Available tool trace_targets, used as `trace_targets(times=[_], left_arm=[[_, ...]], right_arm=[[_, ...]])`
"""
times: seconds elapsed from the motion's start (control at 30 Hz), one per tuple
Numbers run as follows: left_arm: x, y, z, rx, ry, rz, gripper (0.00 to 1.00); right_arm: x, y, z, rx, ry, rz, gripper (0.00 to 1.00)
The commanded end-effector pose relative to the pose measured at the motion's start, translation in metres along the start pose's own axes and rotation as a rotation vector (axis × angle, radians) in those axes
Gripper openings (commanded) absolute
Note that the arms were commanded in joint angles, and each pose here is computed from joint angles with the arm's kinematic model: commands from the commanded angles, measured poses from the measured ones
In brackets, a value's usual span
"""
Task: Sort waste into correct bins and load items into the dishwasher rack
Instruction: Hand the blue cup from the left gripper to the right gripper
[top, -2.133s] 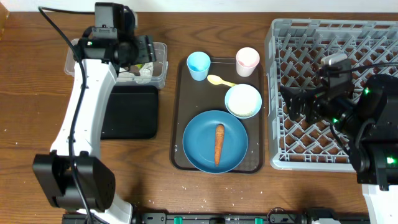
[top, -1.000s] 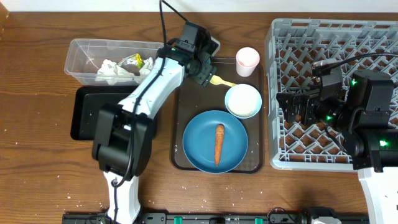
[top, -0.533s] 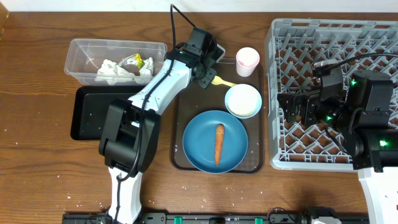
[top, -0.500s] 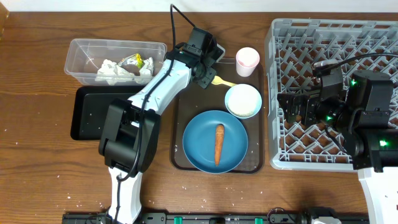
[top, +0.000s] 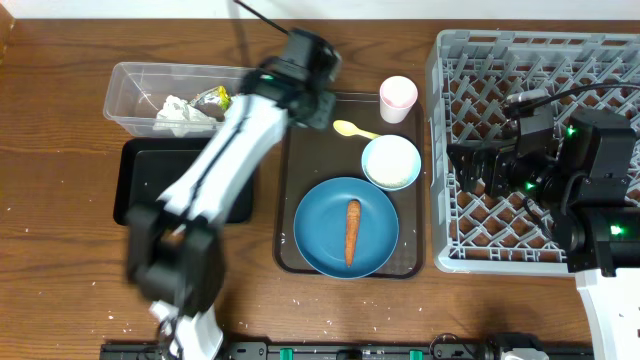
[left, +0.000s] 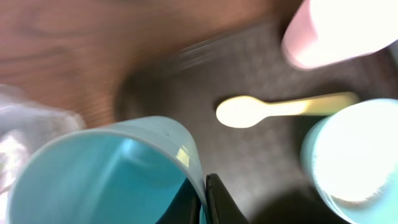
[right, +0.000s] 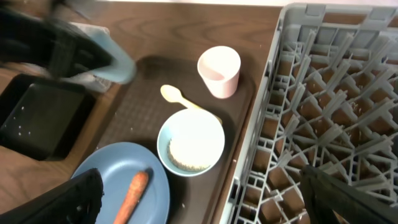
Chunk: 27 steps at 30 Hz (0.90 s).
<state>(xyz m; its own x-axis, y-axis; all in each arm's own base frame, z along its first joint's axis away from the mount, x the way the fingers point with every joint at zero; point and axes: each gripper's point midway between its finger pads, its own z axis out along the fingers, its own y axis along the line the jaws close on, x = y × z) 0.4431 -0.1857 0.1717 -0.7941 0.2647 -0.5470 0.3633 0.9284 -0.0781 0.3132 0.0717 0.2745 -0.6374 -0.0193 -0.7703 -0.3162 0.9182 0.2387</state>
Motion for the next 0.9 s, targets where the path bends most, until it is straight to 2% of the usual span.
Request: trace_targets(times=[0.0,0.07,0.17,0.43,0.57,0.73,0.87], left_arm=[[-0.036,-0.001,-0.093,0.113,-0.181,-0.158,0.06],[-0.034,-0.012,-0.123,0.267,-0.193,-0.199,0.06],[-0.025,-0.033,-0.157,0.509,-0.168,-0.222,0.06],[-0.007,-0.073,-0.203,0.988,-0.067,-0.267,0.06],[-0.004,-0.087,-0.216,1.101,-0.043,-0.255,0.06],[-0.003,-0.094,-0.226,1.17,-0.038,-0.242,0.06],[-0.003,-0.097,-0.232,1.208,-0.031,-0.243,0.06]], right_arm=[[-0.01,0.005,-0.002,-0.02,-0.032,-0.015,0.95],[-0.015,0.014,0.0,-0.08,-0.047,-0.047,0.92],[-0.023,0.034,0.006,-0.221,-0.07,-0.073,0.92],[-0.037,0.088,0.013,-0.684,-0.112,-0.124,0.96],[-0.043,0.106,0.015,-0.834,-0.118,-0.123,0.96],[-0.045,0.13,0.019,-0.906,-0.116,-0.154,0.95],[-0.046,0.153,0.018,-0.94,-0.136,-0.214,0.91]])
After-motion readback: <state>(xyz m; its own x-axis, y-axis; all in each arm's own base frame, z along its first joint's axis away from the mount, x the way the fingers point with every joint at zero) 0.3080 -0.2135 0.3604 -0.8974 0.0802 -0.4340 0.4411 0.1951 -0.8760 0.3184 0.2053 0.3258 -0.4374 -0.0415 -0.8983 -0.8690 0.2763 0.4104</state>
